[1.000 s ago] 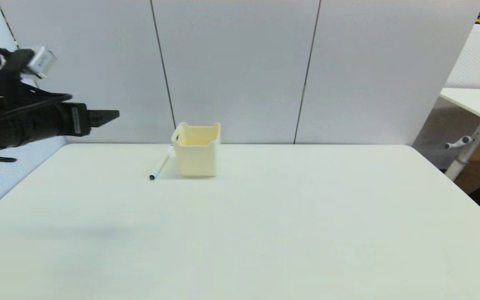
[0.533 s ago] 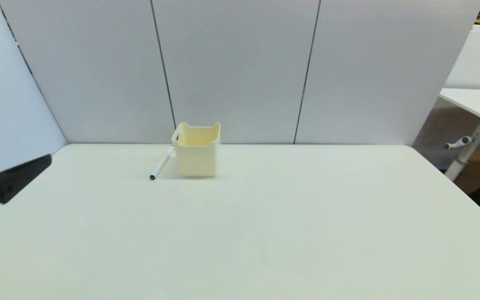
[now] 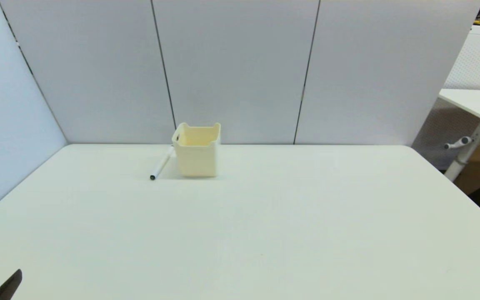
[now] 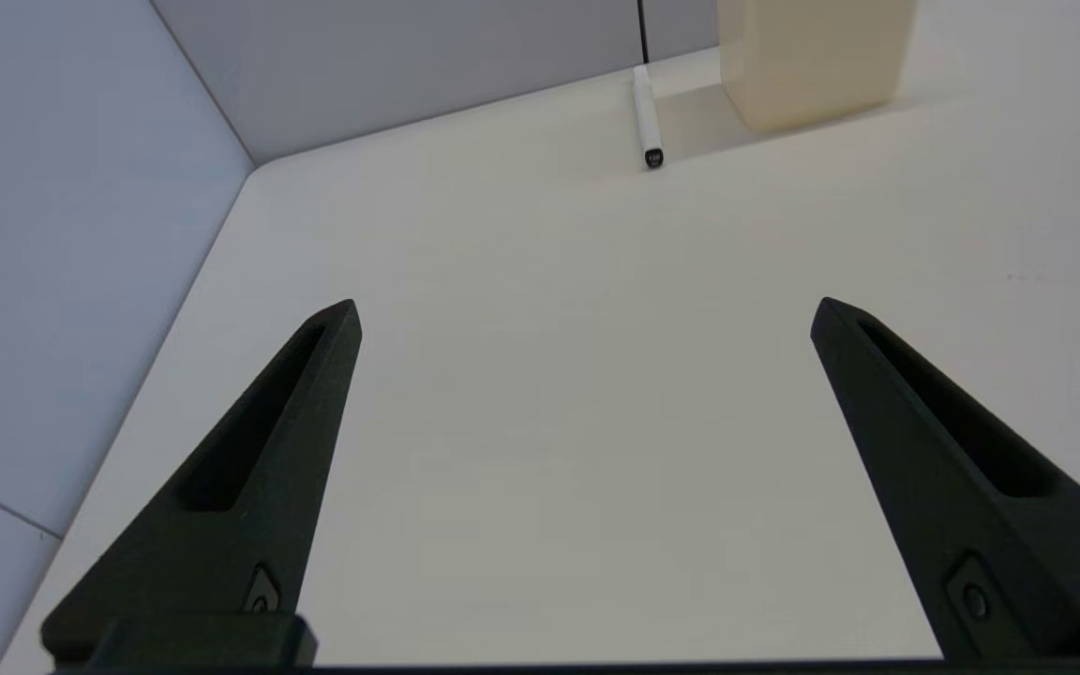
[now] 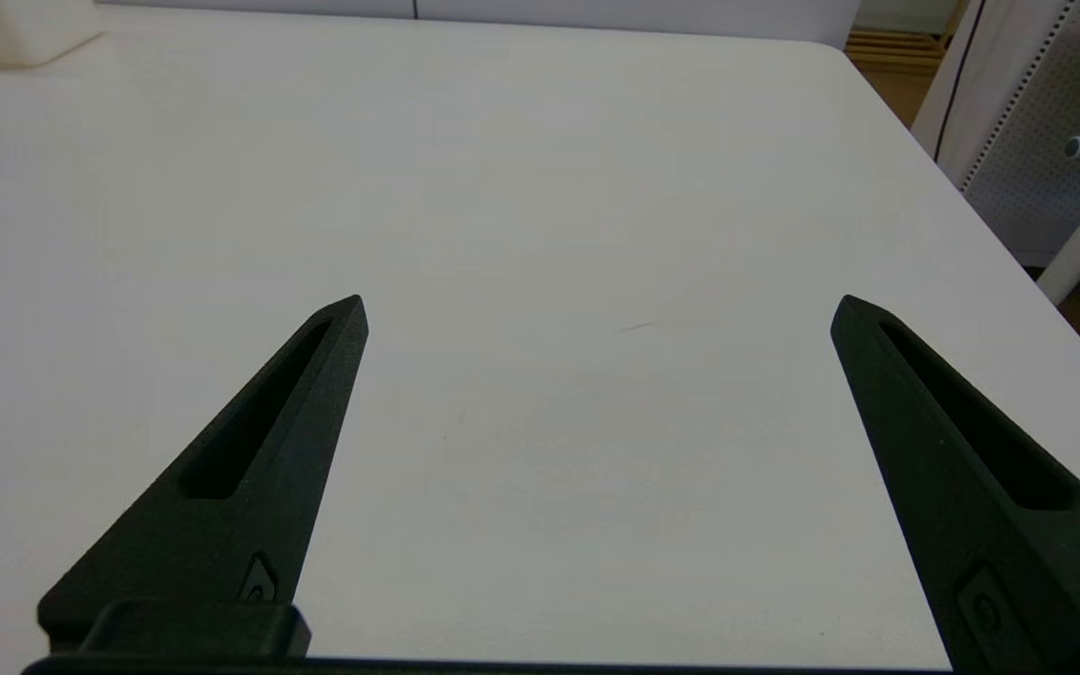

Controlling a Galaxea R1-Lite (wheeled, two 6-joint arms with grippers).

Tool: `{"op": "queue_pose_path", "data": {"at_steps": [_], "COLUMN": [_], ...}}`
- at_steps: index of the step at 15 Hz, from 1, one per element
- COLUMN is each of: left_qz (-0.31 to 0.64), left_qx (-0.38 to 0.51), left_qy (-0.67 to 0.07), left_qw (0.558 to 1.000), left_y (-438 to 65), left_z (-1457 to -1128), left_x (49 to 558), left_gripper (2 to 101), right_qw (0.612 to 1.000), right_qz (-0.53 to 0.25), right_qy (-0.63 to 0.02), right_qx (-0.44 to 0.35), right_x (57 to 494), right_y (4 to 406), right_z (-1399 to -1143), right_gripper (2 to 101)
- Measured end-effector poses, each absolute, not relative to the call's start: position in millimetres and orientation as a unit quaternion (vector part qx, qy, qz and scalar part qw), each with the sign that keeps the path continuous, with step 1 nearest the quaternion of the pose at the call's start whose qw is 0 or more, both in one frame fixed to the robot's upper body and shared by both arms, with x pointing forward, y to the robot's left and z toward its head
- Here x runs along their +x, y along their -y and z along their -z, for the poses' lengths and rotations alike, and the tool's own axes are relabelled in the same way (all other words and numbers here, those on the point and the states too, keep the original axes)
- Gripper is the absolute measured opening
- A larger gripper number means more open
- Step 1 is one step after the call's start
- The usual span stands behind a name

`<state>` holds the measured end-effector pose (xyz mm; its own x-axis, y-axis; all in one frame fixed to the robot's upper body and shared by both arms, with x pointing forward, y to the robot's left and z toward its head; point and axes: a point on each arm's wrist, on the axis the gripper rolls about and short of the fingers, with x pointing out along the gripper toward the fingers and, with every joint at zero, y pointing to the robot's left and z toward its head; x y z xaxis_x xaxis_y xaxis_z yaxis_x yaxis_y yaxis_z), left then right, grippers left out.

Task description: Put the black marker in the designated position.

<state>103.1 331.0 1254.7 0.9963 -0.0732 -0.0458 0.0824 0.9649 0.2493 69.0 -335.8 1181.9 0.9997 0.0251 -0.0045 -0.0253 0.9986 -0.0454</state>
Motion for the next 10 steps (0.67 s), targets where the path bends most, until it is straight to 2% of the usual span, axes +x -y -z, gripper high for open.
{"op": "queue_pose_path", "data": {"at_steps": [6, 10], "left_qz": [0.049, 0.031], "left_qx": [0.126, 0.082], "left_qy": [0.003, -0.006], "left_qw": [0.991, 0.996], "left_y": [-330.5, -332.1], "left_z": [-1203.8, -1184.6], "left_x": [80.4, 70.9], "left_gripper": [97.1, 97.2], "right_qw": [1.000, 1.000], "right_qz": [-0.013, -0.013], "right_qy": [-0.002, -0.002], "right_qx": [-0.023, -0.023], "right_x": [69.0, 69.0], "right_y": [335.8, 335.8], "right_z": [-1181.9, -1181.8], "right_gripper": [98.0, 98.0]}}
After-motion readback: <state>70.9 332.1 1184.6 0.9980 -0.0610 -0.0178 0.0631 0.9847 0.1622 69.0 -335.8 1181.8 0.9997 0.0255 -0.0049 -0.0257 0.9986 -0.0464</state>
